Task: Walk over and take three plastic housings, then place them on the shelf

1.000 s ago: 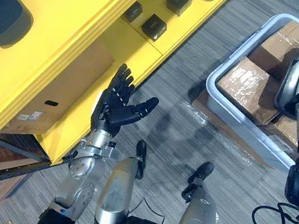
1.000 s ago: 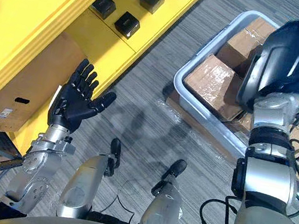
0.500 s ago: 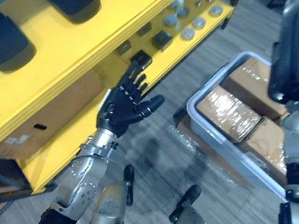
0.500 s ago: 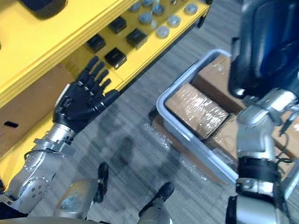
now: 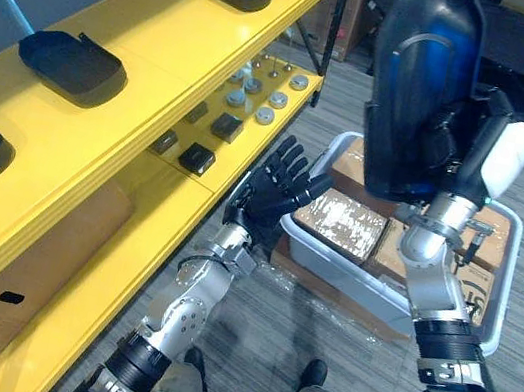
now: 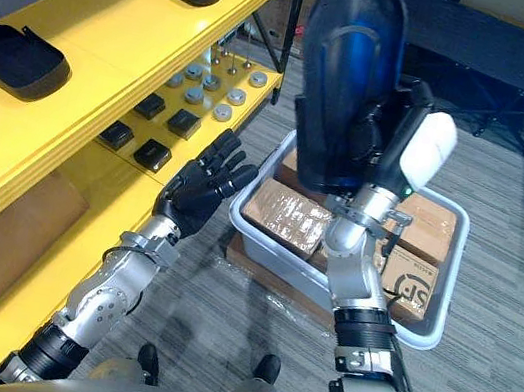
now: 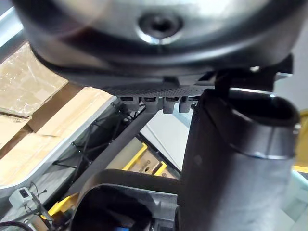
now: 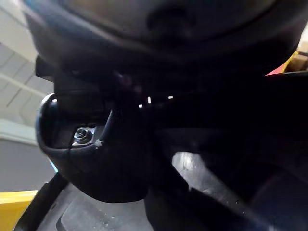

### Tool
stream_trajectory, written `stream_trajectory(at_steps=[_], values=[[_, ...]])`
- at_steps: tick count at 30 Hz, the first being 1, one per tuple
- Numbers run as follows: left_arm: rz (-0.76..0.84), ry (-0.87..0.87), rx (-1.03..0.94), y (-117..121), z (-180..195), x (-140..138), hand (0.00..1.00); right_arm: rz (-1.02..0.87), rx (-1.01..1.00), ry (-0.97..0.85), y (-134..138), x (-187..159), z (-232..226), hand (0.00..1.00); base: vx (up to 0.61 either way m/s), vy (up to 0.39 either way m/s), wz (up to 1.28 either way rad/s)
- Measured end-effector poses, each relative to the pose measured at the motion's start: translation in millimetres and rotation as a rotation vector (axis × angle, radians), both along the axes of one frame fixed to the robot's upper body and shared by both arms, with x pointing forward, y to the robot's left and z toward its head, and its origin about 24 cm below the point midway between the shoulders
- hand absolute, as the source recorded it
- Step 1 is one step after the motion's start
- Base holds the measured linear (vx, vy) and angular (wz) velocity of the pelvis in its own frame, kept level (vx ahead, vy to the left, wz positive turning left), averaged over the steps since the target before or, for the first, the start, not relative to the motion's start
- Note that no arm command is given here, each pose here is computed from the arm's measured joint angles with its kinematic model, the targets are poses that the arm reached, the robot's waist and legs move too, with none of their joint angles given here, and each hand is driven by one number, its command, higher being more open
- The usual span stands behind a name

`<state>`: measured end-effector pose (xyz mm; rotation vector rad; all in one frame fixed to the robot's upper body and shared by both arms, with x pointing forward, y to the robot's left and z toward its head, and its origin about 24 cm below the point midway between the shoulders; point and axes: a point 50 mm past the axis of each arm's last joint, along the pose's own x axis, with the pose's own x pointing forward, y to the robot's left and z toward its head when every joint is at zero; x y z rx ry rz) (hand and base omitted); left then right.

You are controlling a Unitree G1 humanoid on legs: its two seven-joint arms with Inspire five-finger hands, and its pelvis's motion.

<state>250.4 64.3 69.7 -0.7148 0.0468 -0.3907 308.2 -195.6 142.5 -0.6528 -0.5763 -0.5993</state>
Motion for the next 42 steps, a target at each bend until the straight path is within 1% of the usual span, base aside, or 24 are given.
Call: stream_trajectory(at_steps=[6, 10, 18, 23, 27, 28, 31, 34, 41, 42], values=[[-0.021, 0.006, 0.018, -7.5, -3.0, 4.4, 1.00, 0.126, 0.000, 0.069, 23.1, -8.4, -19.0, 0.00, -0.01, 0.009, -0.06], [-0.040, -0.005, 0.018, -10.4, -1.9, 5.2, 1.00, 0.181, 0.014, 0.071, 34.7, -9.8, -22.1, 0.00, 0.00, 0.003, -0.01], [-0.029, -0.028, 0.018, -11.0, 3.2, 8.1, 1.00, 0.302, 0.012, 0.095, 60.3, -13.9, -29.6, 0.00, 0.00, 0.000, 0.00], [0.048, -0.023, 0.033, -6.5, 4.0, 9.7, 1.00, 0.350, 0.003, 0.118, 69.2, -16.5, -34.3, 0.00, 0.00, 0.000, 0.00], [0.108, -0.026, -0.008, -1.1, 6.4, 11.4, 1.00, 0.387, 0.037, 0.137, 77.4, -17.9, -37.1, 0.00, -0.01, 0.007, -0.02], [0.128, -0.022, -0.040, 0.9, 7.4, 12.1, 0.00, 0.396, 0.042, 0.140, 79.7, -18.2, -37.7, 0.00, -0.01, 0.013, -0.05], [0.187, -0.005, -0.120, 4.3, 9.6, 14.7, 0.00, 0.414, 0.062, 0.146, 83.7, -18.9, -38.7, 0.00, 0.00, 0.000, 0.00], [0.210, 0.006, -0.156, 6.9, 9.2, 15.6, 0.00, 0.419, 0.079, 0.148, 87.1, -19.0, -39.3, 0.00, 0.00, 0.000, 0.00], [0.238, 0.023, -0.156, 9.5, 2.8, 16.7, 0.00, 0.430, 0.101, 0.158, 91.6, -22.0, -43.4, 0.00, 0.01, 0.016, -0.06], [0.258, 0.037, -0.153, 12.8, -0.4, 18.1, 0.00, 0.446, 0.097, 0.156, 95.0, -24.0, -44.5, 0.00, 0.00, 0.000, 0.00]])
